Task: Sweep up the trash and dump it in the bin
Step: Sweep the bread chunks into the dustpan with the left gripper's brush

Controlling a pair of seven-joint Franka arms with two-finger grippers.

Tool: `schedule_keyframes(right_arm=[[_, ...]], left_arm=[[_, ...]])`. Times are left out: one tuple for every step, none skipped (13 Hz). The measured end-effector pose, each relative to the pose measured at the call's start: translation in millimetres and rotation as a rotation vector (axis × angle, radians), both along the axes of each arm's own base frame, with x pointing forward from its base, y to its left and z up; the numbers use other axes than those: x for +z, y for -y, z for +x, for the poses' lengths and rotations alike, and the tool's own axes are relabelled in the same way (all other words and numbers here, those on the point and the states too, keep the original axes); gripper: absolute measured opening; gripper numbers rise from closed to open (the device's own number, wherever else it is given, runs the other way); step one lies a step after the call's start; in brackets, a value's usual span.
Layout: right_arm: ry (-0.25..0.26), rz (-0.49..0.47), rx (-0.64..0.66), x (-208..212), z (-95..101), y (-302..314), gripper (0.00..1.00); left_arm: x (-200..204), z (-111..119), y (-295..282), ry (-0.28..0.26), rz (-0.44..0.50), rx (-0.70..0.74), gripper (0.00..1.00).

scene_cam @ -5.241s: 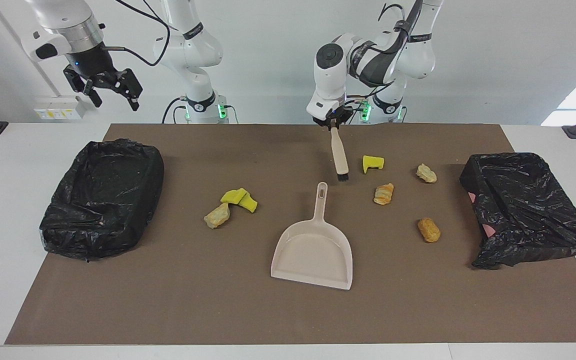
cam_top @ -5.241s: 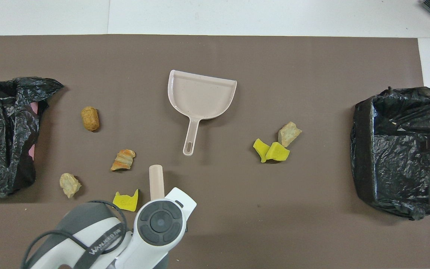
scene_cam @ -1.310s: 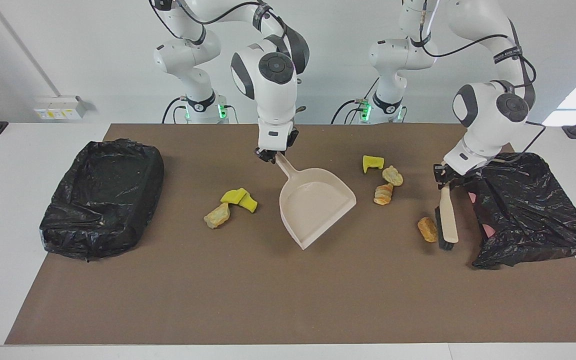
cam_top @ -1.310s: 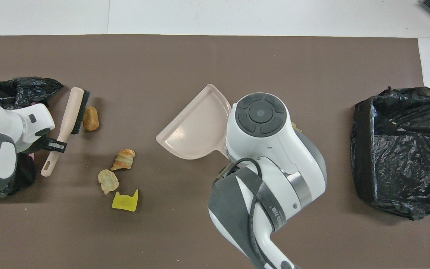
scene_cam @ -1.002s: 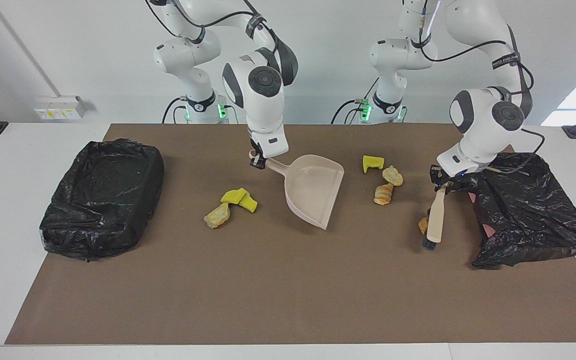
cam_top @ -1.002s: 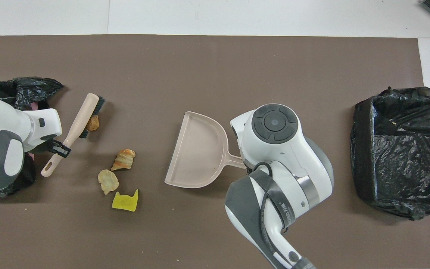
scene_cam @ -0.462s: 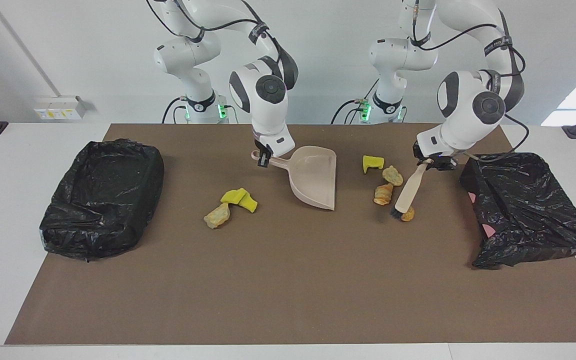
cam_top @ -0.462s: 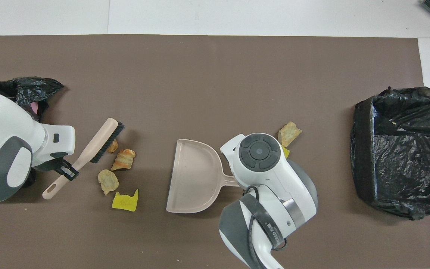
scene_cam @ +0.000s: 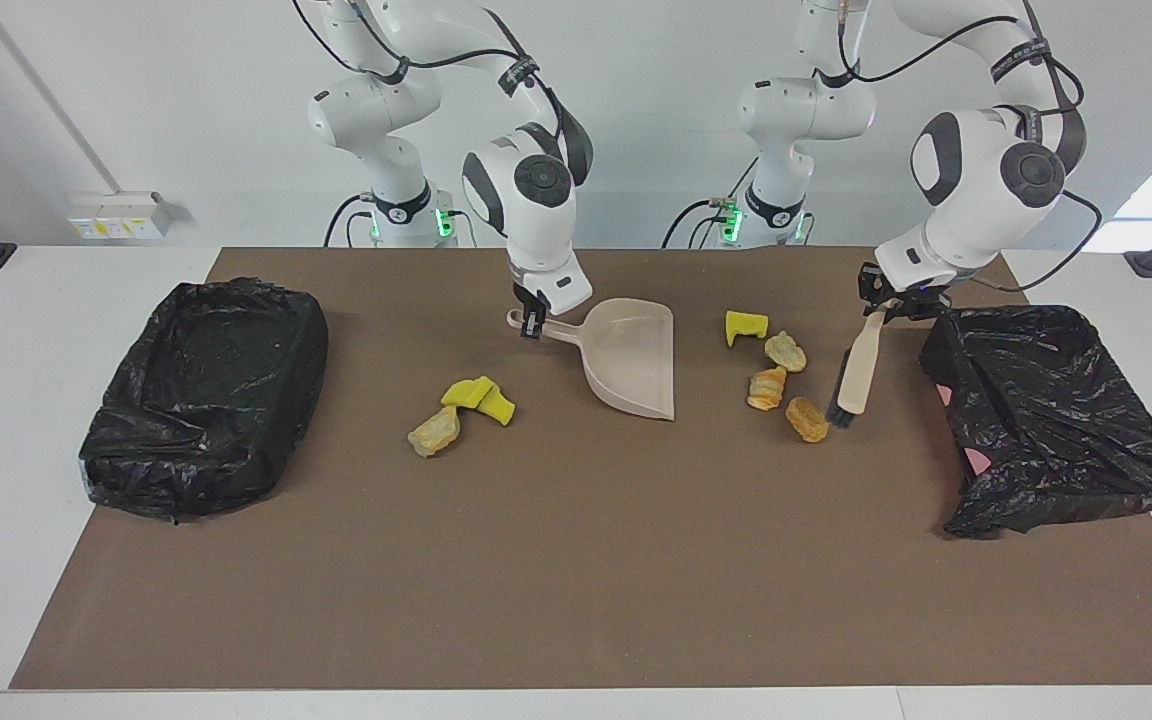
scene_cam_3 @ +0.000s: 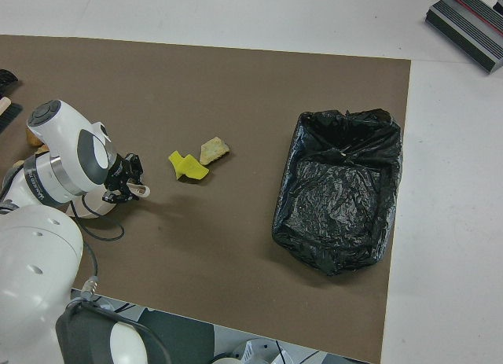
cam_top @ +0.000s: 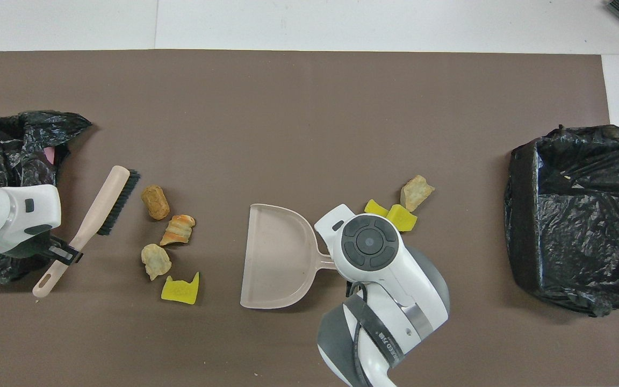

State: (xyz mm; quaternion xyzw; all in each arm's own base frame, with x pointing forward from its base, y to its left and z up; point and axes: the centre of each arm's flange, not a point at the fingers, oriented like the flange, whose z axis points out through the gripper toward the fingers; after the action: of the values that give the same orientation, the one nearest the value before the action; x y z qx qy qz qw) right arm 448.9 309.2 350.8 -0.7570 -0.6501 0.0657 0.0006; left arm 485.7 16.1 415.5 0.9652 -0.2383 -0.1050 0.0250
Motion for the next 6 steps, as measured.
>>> schedule_keyframes(right_arm=[[0.003, -0.005, 0.007, -3.0, -0.5, -0.8, 0.32], [0.003, -0.007, 0.008, -4.0, -0.5, -0.7, 0.32], [0.003, -0.007, 0.008, -3.9, -0.5, -0.7, 0.32], [0.003, -0.007, 0.008, -4.0, -0.5, -0.7, 0.32], [0.003, -0.007, 0.008, -4.0, -0.5, -0.7, 0.32], [0.003, -0.007, 0.008, -4.0, -0.5, -0.7, 0.32]], left_arm=[[-18.9, -3.3, -8.1, 0.024, 0.005, 0.038, 0.26], [-39.2, -8.1, -12.2, 0.043, 0.01, 0.071, 0.26], [-51.5, -11.9, -11.5, 0.047, 0.014, 0.088, 0.26], [-57.9, -14.1, -7.2, 0.045, 0.016, 0.091, 0.26], [-60.5, -15.0, 3.1, 0.041, 0.018, 0.078, 0.26], [-62.0, -15.9, 22.6, 0.038, 0.022, 0.061, 0.26]])
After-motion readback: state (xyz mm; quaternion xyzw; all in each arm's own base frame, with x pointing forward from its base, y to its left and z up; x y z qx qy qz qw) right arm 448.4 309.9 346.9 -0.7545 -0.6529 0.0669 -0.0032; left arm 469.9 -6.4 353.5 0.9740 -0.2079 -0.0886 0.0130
